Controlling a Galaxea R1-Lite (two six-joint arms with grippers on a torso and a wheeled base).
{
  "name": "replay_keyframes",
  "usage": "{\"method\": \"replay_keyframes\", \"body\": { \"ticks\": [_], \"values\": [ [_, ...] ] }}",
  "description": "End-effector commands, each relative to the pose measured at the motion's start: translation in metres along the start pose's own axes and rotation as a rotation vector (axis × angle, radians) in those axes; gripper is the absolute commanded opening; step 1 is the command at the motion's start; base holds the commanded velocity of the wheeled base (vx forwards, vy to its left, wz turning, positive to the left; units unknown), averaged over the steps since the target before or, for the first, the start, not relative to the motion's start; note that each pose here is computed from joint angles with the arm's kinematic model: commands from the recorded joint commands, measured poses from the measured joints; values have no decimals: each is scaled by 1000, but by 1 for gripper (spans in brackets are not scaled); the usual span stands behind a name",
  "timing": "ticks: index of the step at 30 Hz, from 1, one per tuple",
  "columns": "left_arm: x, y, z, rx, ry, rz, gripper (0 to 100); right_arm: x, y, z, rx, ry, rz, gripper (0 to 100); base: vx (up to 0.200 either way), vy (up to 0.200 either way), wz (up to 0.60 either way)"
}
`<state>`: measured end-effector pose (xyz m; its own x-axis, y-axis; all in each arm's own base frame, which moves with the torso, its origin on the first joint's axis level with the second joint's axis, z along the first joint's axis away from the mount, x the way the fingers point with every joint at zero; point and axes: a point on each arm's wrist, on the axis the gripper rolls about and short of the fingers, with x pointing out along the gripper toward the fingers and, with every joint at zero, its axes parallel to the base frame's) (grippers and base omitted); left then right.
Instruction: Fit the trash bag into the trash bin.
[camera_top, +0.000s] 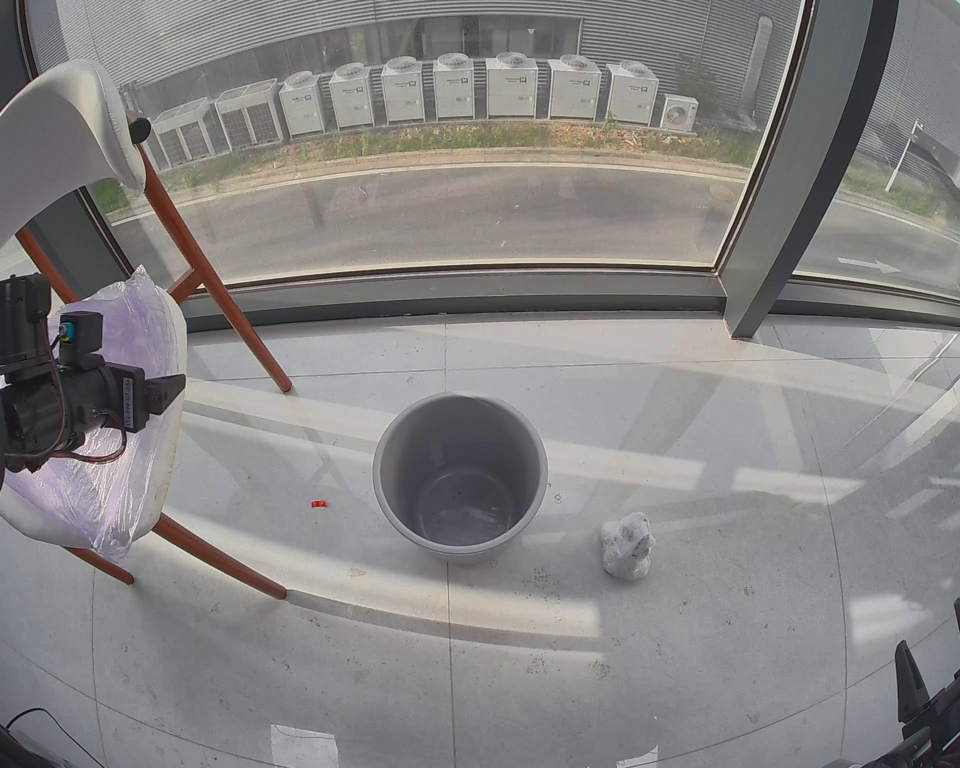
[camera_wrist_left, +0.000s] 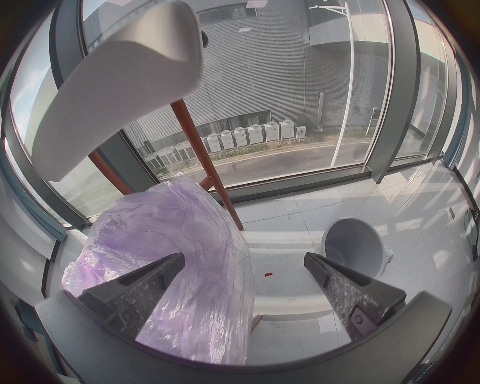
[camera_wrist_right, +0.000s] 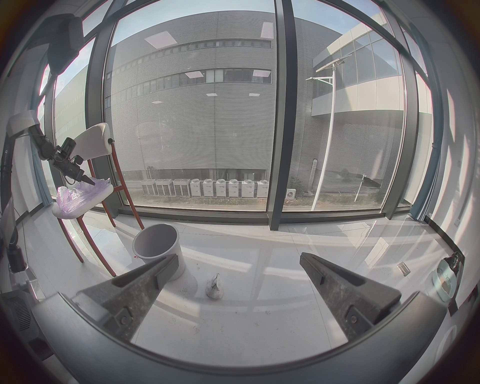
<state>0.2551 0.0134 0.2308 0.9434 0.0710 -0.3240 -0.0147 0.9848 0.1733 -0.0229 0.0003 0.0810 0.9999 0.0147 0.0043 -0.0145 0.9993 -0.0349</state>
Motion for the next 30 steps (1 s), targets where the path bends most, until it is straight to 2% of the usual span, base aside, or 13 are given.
{"method": "replay_keyframes", "body": {
  "ticks": [1, 9, 17, 24, 25, 30],
  "values": [
    [32, -2, -10, 3, 72, -7, 100, 0, 0, -5, 0, 3, 1, 100, 0, 0, 0],
    [49, 4, -16, 4, 81, 14, 100, 0, 0, -5, 0, 3, 1, 100, 0, 0, 0],
    [55, 18, -22, 27, 93, 55, 100, 0, 0, -5, 0, 3, 1, 100, 0, 0, 0],
    [61, 17, -29, 28, 117, 48, 100, 0, 0, -5, 0, 3, 1, 100, 0, 0, 0],
    [62, 17, -29, 28, 118, 47, 0, 0, 0, -5, 0, 3, 1, 100, 0, 0, 0],
    [63, 17, -31, 26, 123, 47, 0, 0, 0, -5, 0, 3, 1, 100, 0, 0, 0]
  ]
}}
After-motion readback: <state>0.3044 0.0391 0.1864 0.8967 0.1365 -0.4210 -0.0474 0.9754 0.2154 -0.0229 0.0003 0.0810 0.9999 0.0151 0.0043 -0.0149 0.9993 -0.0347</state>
